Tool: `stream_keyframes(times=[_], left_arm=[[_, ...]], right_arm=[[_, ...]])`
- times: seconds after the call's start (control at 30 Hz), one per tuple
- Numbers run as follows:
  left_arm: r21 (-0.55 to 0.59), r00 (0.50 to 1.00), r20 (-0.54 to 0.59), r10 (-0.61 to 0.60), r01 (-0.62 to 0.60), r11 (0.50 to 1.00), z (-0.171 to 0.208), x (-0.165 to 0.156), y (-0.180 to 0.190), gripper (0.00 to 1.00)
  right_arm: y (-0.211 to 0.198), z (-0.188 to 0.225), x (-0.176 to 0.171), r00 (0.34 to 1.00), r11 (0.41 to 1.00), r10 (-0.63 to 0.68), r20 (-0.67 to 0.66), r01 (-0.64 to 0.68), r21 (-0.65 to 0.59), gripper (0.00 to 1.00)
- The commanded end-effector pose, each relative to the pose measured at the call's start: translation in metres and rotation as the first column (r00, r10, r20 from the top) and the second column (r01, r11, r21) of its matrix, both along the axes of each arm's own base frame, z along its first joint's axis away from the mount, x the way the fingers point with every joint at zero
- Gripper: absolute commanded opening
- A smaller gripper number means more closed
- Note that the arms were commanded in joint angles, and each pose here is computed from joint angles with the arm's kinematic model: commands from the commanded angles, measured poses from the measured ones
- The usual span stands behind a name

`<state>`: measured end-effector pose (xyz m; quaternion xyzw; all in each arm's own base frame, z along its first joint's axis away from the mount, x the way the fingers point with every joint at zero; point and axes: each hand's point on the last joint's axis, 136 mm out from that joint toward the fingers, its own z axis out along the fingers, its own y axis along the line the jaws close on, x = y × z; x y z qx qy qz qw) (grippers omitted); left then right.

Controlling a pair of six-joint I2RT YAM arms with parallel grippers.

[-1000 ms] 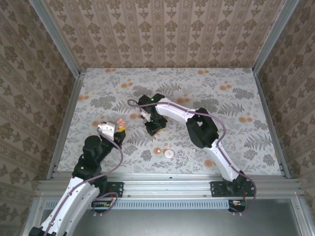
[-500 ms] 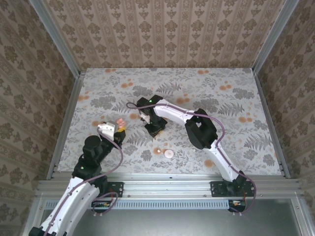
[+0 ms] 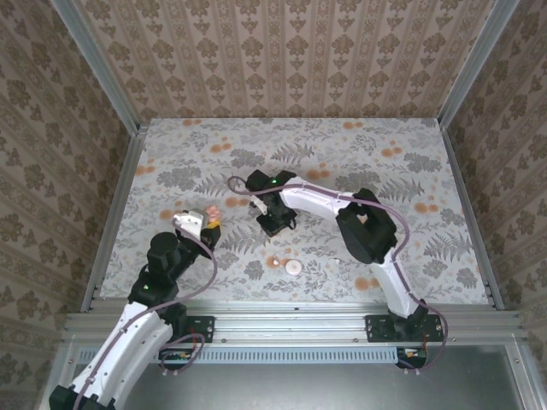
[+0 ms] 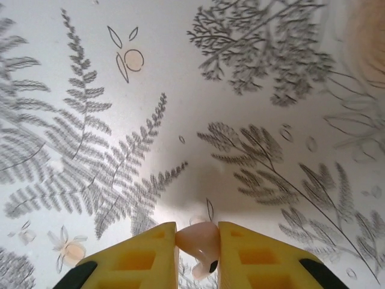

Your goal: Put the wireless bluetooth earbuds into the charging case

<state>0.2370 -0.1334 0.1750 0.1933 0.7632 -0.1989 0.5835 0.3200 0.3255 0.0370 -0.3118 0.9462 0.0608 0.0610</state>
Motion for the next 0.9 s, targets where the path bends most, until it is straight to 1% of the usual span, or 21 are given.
stream_keyframes(times=[0.0, 0.07, 0.17, 0.23, 0.33, 0.43, 0.6, 0.7, 0.87], left_arm=[[-0.029, 0.998, 0.029, -0.058, 0.059, 0.998, 0.005, 0.003, -0.013, 0.01], [-0.036, 0.996, 0.031, -0.085, 0.086, 0.996, 0.004, 0.006, -0.019, 0.01], [-0.053, 0.988, 0.054, -0.143, 0.146, 0.988, 0.008, 0.008, -0.031, 0.01], [-0.057, 0.982, 0.058, -0.181, 0.184, 0.981, 0.009, 0.009, -0.039, 0.01], [-0.062, 0.967, 0.077, -0.241, 0.246, 0.967, 0.012, 0.01, -0.05, 0.01], [-0.062, 0.95, 0.089, -0.3, 0.306, 0.95, 0.017, 0.011, -0.061, 0.01], [-0.055, 0.919, 0.125, -0.374, 0.383, 0.922, 0.029, 0.012, -0.075, 0.01], [-0.053, 0.904, 0.14, -0.403, 0.413, 0.909, 0.036, 0.012, -0.08, 0.01], [-0.05, 0.895, 0.161, -0.415, 0.427, 0.903, 0.044, 0.012, -0.083, 0.01]], right_arm=[[0.014, 0.057, 0.03, 0.982, 0.963, -0.115, 0.149, 0.073, 0.261, 0.2], [0.013, 0.076, 0.037, 0.97, 0.927, -0.155, 0.188, 0.077, 0.368, 0.19], [0.012, 0.101, 0.043, 0.956, 0.852, -0.194, 0.22, 0.053, 0.52, 0.19], [0.012, 0.121, 0.045, 0.945, 0.792, -0.207, 0.253, 0.01, 0.611, 0.19], [0.013, 0.147, 0.044, 0.928, 0.708, -0.206, 0.31, -0.077, 0.702, 0.19], [0.017, 0.17, 0.04, 0.91, 0.636, -0.193, 0.367, -0.169, 0.753, 0.17], [0.027, 0.201, 0.027, 0.887, 0.531, -0.142, 0.44, -0.307, 0.79, 0.17], [0.032, 0.214, 0.02, 0.878, 0.474, -0.119, 0.464, -0.36, 0.804, 0.17], [0.039, 0.226, 0.01, 0.874, 0.399, -0.104, 0.475, -0.401, 0.825, 0.17]])
